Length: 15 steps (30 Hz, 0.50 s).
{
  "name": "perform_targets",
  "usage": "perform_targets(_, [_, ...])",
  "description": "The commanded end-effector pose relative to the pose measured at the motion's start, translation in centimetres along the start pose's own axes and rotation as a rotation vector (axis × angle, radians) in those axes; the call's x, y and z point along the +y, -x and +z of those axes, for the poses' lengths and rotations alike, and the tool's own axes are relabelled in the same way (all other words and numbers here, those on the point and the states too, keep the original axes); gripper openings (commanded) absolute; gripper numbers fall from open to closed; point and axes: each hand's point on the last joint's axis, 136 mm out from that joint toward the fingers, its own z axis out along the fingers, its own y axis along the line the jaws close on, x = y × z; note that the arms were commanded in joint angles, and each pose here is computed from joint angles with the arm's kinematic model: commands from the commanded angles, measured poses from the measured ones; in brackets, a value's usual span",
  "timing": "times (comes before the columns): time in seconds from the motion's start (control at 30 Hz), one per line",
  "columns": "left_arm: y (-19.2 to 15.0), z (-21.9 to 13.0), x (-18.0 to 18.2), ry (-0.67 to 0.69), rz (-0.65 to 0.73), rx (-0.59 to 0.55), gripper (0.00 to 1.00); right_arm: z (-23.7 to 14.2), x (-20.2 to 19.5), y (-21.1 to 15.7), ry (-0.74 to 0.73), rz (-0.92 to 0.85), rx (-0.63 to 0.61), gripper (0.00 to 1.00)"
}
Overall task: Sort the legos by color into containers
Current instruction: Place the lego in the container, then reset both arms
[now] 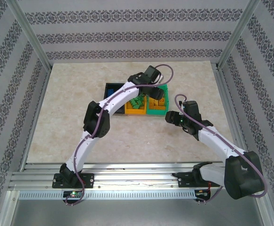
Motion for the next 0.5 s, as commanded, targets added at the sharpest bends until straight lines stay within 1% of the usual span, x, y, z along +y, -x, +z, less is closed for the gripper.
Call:
perform_targets(0.0, [2.5,-4.3,0.4,0.005,0.011,-0.139,0.63,-0.4,-0.2,0.5,-0.017,0.015,-0.004,0.62])
perform_targets(0.17, [0.5,-6.9,1.7,-0.018,-0.06,-0.205,0.64,-1.2,-0.5,1.8,-0.055,-0.004,-0.033,0.63])
perform_targets(0.23, [-0.4,-7.9,2.5,0.002,-0.071,-0.224,0.64,-1.7,-1.1,2.4,-0.096,-0.012,-0.06,0.63])
perform_targets(0.3, [-1.4,-9.0,3.5,0.035,-0.076,-0.238,0.64,-2.3,-1.8,3.2,-0.142,-0.022,-0.099,0.65])
perform_targets(0.47, [-4.0,-12.7,7.3,0.109,-0.126,-0.303,0.66,-4.6,-3.2,6.0,-0.225,-0.054,-0.212,0.69])
